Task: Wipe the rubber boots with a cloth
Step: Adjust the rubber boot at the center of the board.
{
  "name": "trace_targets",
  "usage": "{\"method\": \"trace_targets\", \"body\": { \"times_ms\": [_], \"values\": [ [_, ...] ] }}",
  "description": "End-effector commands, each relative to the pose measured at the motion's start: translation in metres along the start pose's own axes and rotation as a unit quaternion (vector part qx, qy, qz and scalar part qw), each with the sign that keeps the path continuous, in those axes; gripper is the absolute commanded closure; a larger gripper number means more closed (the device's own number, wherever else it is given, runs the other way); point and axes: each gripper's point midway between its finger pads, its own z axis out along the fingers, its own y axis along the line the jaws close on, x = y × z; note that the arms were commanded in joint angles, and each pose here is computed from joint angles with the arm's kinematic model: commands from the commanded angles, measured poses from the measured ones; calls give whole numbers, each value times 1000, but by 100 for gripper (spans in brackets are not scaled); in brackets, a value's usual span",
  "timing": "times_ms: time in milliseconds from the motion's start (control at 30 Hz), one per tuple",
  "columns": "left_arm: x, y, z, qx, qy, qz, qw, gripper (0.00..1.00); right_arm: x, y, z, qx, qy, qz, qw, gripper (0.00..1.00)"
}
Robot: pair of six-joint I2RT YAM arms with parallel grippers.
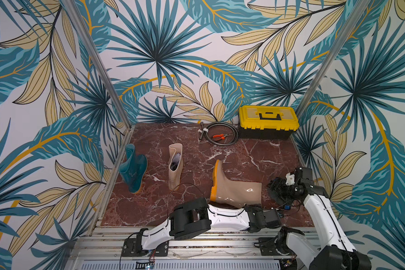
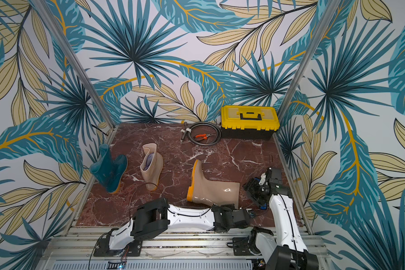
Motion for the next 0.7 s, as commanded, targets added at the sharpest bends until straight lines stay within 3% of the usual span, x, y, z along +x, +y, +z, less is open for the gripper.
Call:
{"method": "trace_targets", "body": {
  "times_ms": [0, 300, 467, 667],
  "values": [
    [8, 59, -29, -44, 5, -35, 998, 100, -7, 10, -10, -20, -28, 1, 999, 26],
    [1, 163, -97, -61, -62, -138, 987, 100, -30, 19, -52, -9, -114, -12, 993, 26],
    [-5, 205, -123, -63, -101, -202, 972, 100, -19, 23, -38, -40, -86, 14, 995, 27],
    [21, 226, -143, -85, -117, -270, 952, 100, -1, 34, -17, -58, -59, 2, 997, 27]
  ]
}}
